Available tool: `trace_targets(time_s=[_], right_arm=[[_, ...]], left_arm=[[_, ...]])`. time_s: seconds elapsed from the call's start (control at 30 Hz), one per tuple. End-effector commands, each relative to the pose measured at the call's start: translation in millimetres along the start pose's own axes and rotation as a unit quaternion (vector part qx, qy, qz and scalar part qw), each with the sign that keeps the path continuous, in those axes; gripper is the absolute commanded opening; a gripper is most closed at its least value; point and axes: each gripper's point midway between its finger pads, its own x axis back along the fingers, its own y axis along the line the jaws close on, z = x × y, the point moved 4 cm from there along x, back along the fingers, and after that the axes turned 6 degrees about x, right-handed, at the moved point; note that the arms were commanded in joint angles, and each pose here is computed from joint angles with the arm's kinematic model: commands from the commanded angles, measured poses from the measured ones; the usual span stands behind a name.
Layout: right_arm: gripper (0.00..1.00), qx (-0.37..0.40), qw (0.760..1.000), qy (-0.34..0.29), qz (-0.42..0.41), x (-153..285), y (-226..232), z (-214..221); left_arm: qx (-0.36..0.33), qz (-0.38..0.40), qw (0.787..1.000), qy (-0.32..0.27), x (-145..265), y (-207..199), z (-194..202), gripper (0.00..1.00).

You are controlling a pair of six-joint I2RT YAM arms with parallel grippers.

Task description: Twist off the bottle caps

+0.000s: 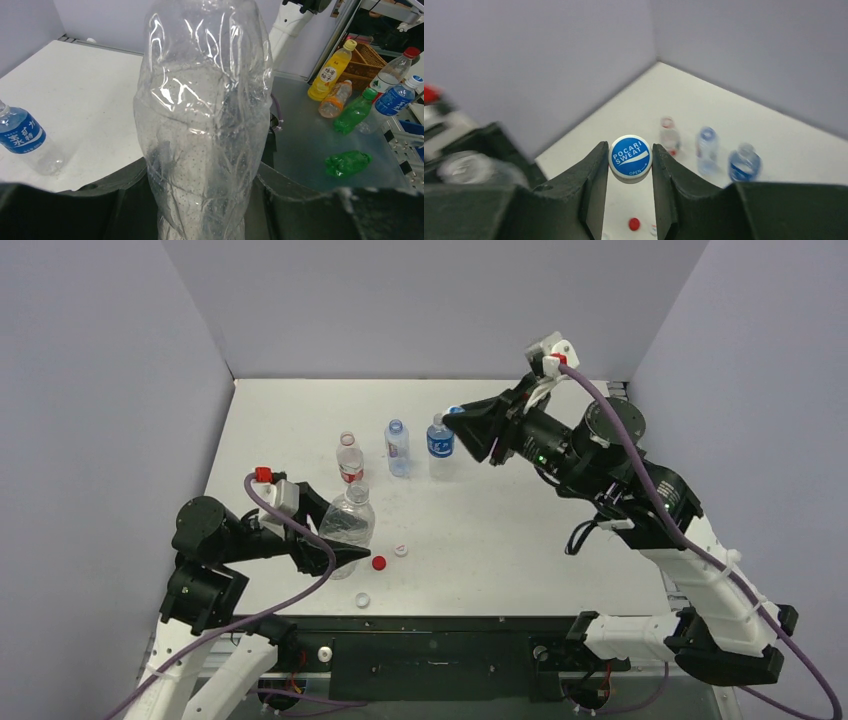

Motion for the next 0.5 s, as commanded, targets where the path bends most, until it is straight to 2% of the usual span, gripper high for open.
trace_targets(time_s=[0.0,0.07,0.27,0.37,0.47], right_arm=[[0.0,-0.096,0.96,0.057,0.255,3,-106,74],[0.0,-0.119,0.918,0.119,0.358,18,-156,147],[0.0,-0.156,0.845,0.171,0.482,41,-201,255],[0.0,-0.158,0.819,0.204,0.513,40,-212,296],[0.0,-0.162,0.802,0.225,0.529,39,-218,330]], left_arm=[[-0.045,-0.014,0.999,-0.021,3,-2,-10,0.09],[-0.055,-0.027,0.998,-0.026,4,0,-10,0.09],[-0.07,-0.054,0.996,-0.033,8,5,-5,0.11],[-0.064,-0.06,0.996,-0.032,9,7,-2,0.12],[-0.052,-0.063,0.996,-0.028,8,12,6,0.12]])
